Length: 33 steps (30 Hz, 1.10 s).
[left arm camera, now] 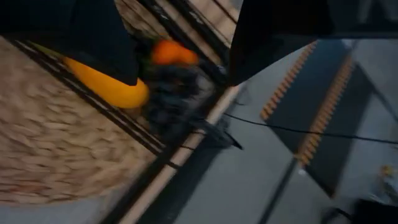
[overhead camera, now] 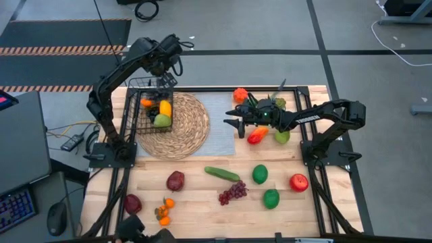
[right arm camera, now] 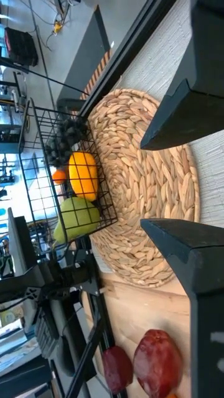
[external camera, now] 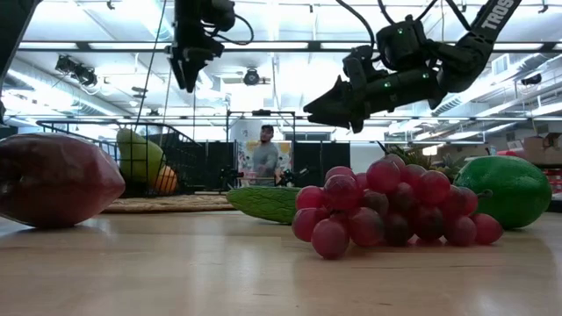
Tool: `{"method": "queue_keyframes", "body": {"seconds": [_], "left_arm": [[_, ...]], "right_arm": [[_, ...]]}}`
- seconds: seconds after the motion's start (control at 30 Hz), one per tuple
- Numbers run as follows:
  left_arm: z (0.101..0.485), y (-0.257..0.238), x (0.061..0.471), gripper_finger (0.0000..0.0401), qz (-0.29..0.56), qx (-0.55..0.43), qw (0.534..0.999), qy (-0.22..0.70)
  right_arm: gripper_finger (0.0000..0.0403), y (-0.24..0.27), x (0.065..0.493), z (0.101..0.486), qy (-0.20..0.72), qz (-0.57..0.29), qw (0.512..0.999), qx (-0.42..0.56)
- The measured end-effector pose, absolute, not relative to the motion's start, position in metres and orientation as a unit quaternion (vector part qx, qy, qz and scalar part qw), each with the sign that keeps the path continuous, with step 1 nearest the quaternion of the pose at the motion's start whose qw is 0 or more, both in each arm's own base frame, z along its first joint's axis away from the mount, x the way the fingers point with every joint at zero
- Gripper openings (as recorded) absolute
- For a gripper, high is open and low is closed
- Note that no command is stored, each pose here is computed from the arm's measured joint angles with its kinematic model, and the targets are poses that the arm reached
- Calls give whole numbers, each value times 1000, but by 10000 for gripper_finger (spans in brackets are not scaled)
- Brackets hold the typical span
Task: Build produce basket
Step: Put the orange tangerine into the wire basket
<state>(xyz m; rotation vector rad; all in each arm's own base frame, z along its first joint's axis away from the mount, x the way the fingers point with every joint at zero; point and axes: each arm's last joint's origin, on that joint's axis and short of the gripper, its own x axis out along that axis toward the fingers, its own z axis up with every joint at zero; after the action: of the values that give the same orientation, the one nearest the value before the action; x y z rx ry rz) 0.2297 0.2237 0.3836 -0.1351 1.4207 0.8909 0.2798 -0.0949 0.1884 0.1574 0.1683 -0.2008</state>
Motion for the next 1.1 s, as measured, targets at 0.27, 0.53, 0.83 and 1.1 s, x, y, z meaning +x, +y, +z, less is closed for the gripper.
{"method": "queue_keyframes", "body": {"seconds": [0.27, 0.53, 0.83, 1.1], "left_arm": [[388, 182, 254, 249, 320, -96, 717, 612], [387, 134, 283, 247, 294, -90, 738, 600], [335, 69, 297, 247, 302, -113, 686, 652], [300, -7, 295, 247, 285, -166, 645, 689]], "right_arm": [[196, -95, 280, 188, 83, -101, 988, 85], [196, -95, 280, 188, 84, -102, 987, 88], [196, -92, 268, 178, 88, -106, 986, 99], [196, -84, 244, 166, 35, -97, 987, 124]]}}
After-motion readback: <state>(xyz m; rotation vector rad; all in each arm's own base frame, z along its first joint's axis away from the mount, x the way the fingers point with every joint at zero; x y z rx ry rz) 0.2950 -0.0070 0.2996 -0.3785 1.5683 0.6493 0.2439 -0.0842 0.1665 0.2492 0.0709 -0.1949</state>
